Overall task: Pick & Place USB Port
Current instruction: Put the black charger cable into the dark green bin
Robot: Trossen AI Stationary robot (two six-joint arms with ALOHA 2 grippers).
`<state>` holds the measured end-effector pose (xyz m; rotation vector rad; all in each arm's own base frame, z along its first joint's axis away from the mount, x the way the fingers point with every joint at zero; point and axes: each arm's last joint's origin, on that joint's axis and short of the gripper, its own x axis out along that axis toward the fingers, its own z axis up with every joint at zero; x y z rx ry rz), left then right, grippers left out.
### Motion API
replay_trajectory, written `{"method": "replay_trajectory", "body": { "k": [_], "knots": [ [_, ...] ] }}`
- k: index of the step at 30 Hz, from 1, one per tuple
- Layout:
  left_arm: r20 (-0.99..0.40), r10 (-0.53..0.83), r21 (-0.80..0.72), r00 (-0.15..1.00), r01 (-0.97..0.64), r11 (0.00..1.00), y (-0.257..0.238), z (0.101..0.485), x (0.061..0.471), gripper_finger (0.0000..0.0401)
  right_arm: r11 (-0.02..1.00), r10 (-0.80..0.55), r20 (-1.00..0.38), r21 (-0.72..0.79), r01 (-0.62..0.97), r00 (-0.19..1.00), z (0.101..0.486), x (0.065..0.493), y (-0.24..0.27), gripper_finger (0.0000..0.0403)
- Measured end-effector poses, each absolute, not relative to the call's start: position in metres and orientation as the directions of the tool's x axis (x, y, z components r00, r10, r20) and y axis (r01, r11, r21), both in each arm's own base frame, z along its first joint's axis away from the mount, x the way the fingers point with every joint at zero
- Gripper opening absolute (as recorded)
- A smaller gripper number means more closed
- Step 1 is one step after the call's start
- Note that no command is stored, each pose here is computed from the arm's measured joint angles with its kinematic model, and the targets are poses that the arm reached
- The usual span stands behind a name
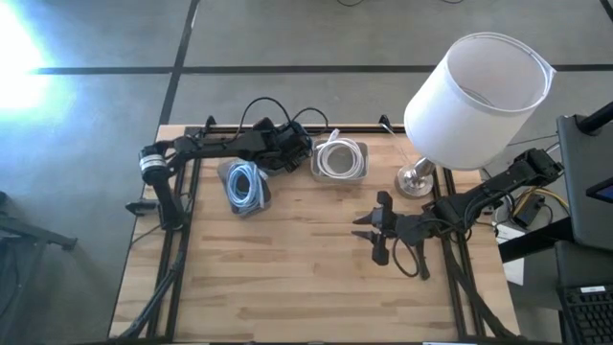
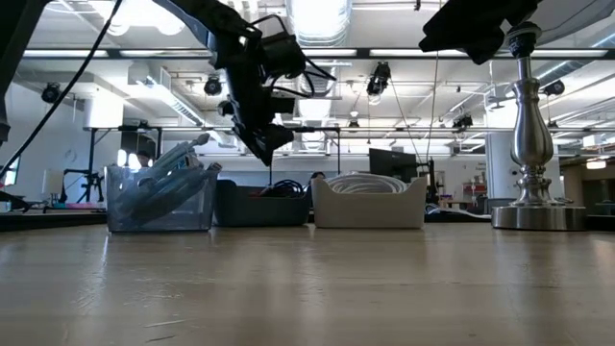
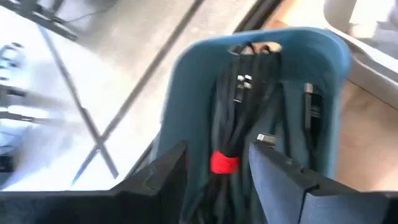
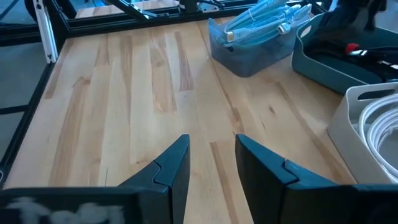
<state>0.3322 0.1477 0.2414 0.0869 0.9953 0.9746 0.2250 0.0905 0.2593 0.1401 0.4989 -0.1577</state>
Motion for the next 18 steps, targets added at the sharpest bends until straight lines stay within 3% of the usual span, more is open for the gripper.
{"method": "replay_trajectory", "body": {
  "k": [7,18],
  "knots": [
    [-0.641,0.755,0.497,0.138,-0.675,0.546,0.147,0.254,0.333,0.0180,0.970,-0.122,-0.545,0.112,0.216,0.830,0.253,0.221,0.089,0.0130],
    [-0.660,0.690,0.398,0.298,-0.639,0.658,0.125,0.276,0.351,0.0179,0.895,-0.178,-0.735,0.155,0.418,0.654,0.233,0.202,0.083,0.0118]
  ]
}}
